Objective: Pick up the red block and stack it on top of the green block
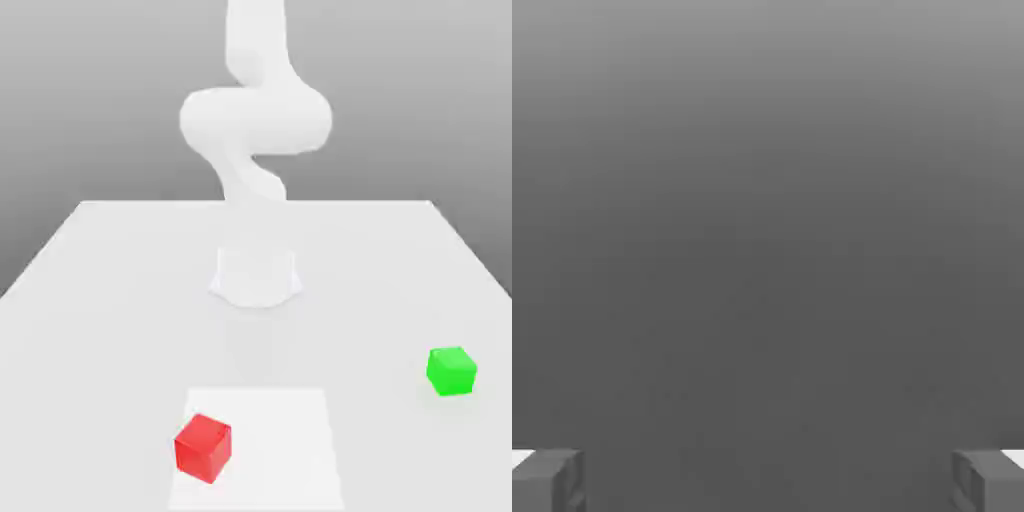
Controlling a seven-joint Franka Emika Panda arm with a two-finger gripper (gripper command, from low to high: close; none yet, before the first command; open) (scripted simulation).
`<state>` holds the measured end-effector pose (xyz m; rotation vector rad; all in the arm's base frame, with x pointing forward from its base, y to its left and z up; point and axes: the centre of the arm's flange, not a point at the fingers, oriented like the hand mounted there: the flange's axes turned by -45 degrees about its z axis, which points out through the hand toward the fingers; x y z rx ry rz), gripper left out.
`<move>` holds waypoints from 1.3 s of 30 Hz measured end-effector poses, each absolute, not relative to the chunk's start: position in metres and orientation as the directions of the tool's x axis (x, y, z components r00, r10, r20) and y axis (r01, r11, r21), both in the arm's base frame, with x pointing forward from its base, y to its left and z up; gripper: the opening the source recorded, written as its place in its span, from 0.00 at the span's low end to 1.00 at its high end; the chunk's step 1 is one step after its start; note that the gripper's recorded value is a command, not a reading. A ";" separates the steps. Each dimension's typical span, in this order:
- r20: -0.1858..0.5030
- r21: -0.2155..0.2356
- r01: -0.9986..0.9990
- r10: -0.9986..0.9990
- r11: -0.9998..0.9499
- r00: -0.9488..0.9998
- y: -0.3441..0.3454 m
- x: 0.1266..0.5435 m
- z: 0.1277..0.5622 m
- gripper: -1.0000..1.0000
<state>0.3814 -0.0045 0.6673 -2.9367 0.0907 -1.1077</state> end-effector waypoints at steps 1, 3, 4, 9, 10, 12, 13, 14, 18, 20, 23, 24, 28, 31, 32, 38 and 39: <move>0.634 -0.026 -0.073 -0.073 -0.997 0.770 -0.007 0.395 0.648 0.50; 0.582 -0.033 -0.109 -0.108 -0.993 0.806 -0.012 0.418 0.609 0.50; 0.556 -0.035 -0.127 -0.125 -0.991 0.822 -0.015 0.428 0.589 0.50; 0.418 -0.041 -0.218 -0.215 -0.975 0.883 -0.031 0.462 0.488 0.50; 0.390 -0.041 -0.236 -0.233 -0.971 0.891 -0.034 0.466 0.467 0.50; 0.331 -0.039 -0.273 -0.270 -0.961 0.904 -0.040 0.471 0.426 0.50; 0.302 -0.038 -0.291 -0.288 -0.956 0.909 -0.043 0.472 0.405 0.50; 0.272 -0.036 -0.308 -0.306 -0.951 0.912 -0.046 0.472 0.384 0.50; 0.150 -0.025 -0.382 -0.381 -0.924 0.912 -0.058 0.463 0.303 0.50; 0.088 -0.016 -0.418 -0.418 -0.908 0.904 -0.063 0.453 0.264 0.50; 0.014 -0.003 -0.453 -0.453 -0.891 0.891 -0.064 0.438 0.212 0.50; 0.007 -0.002 -0.457 -0.457 -0.890 0.890 -0.064 0.437 0.199 0.50; 0.000 0.000 -0.460 -0.460 -0.888 0.888 -0.064 0.435 0.151 0.00; 0.000 0.000 -0.460 -0.460 -0.888 0.888 -0.064 0.435 0.151 0.00; 0.001 0.000 -0.460 -0.460 -0.888 0.888 -0.064 0.435 0.151 0.00; 0.001 -0.001 -0.460 -0.460 -0.888 0.888 -0.064 0.436 0.176 0.00; 0.001 0.000 -0.460 -0.460 -0.888 0.888 -0.064 0.436 0.187 0.00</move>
